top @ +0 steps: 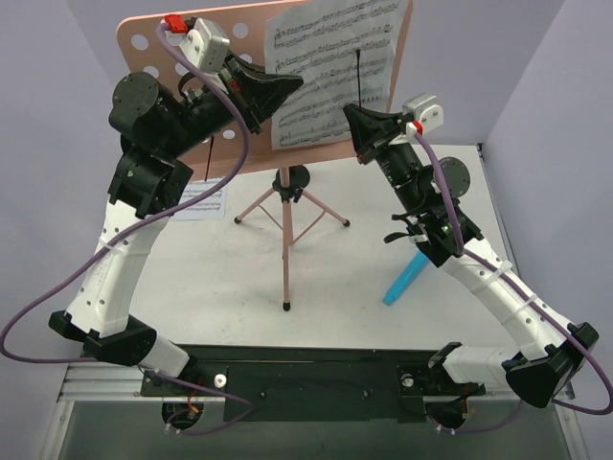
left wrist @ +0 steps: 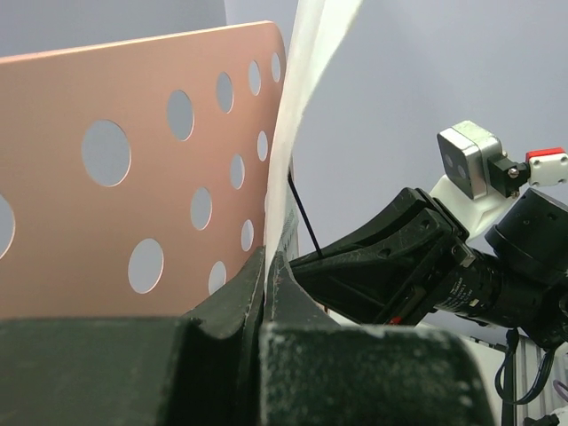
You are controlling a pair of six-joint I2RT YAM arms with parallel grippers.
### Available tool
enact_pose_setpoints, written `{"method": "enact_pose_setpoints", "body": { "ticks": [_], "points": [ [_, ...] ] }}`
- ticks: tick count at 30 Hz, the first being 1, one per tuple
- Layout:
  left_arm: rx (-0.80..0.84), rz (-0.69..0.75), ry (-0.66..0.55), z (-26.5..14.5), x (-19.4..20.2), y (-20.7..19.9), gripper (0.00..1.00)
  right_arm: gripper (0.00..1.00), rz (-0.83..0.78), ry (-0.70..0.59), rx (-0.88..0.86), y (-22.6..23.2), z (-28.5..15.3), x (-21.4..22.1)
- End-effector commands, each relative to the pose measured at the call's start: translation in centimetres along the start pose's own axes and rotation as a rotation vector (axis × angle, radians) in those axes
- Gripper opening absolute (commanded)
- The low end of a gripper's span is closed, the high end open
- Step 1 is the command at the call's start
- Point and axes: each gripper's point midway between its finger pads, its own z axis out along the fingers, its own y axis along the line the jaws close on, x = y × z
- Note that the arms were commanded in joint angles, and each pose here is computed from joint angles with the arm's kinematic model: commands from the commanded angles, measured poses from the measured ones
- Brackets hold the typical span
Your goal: Set up the instrument practice props
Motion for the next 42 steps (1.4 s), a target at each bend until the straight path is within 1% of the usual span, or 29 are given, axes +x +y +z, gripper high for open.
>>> {"method": "enact_pose_setpoints", "body": {
  "ticks": [1,10,21,23,24,25,26,27,29,30,31,34,37,42],
  "points": [
    [0.029,0.035,-0.040,0.2,-1.8,-0.9,0.00,0.00,0.028,-0.165,-0.007,0.1,-0.8,-5.9],
    [0.035,0.025,-0.014,0.9,-0.5,-0.4,0.00,0.00,0.024,-0.166,-0.013,0.2,-0.9,-6.0],
    [0.035,0.027,-0.004,1.4,-0.4,-0.1,0.01,0.00,0.025,-0.159,-0.013,0.2,-0.9,-5.7],
    [0.035,0.025,-0.006,1.5,-0.4,0.0,0.05,0.00,0.026,-0.162,-0.014,0.3,-0.9,-5.8],
    [0.036,0.025,-0.008,1.5,-0.6,0.0,0.10,0.00,0.026,-0.161,-0.013,0.3,-0.9,-5.7],
    [0.037,0.023,-0.005,1.7,-0.4,0.0,0.14,0.05,0.027,-0.165,-0.013,0.2,-1.0,-5.8],
    [0.039,0.024,-0.006,1.7,-0.6,0.0,0.18,0.06,0.028,-0.169,-0.013,0.2,-1.0,-5.8],
    [0.038,0.022,-0.002,1.8,-0.4,0.1,0.20,0.09,0.028,-0.167,-0.014,0.3,-1.0,-5.7],
    [0.039,0.021,-0.001,1.9,-0.3,0.2,0.31,0.15,0.028,-0.170,-0.013,0.2,-1.1,-5.8],
    [0.039,0.022,-0.002,1.9,-0.3,0.1,0.39,0.17,0.027,-0.172,-0.013,0.2,-1.2,-5.9],
    [0.035,0.019,0.000,2.0,-0.2,0.3,0.41,0.20,0.025,-0.172,-0.014,0.2,-1.2,-6.0],
    [0.025,0.020,0.000,2.0,-0.2,0.6,0.54,0.24,0.022,-0.178,-0.023,0.4,-1.4,-6.3],
    [0.021,0.027,-0.007,1.8,-0.6,0.6,0.61,0.29,0.012,-0.182,-0.033,0.5,-1.9,-6.5],
    [0.004,0.042,-0.024,1.0,-1.9,0.7,0.64,0.34,-0.011,-0.185,-0.027,0.3,-2.8,-6.9]
  ]
}}
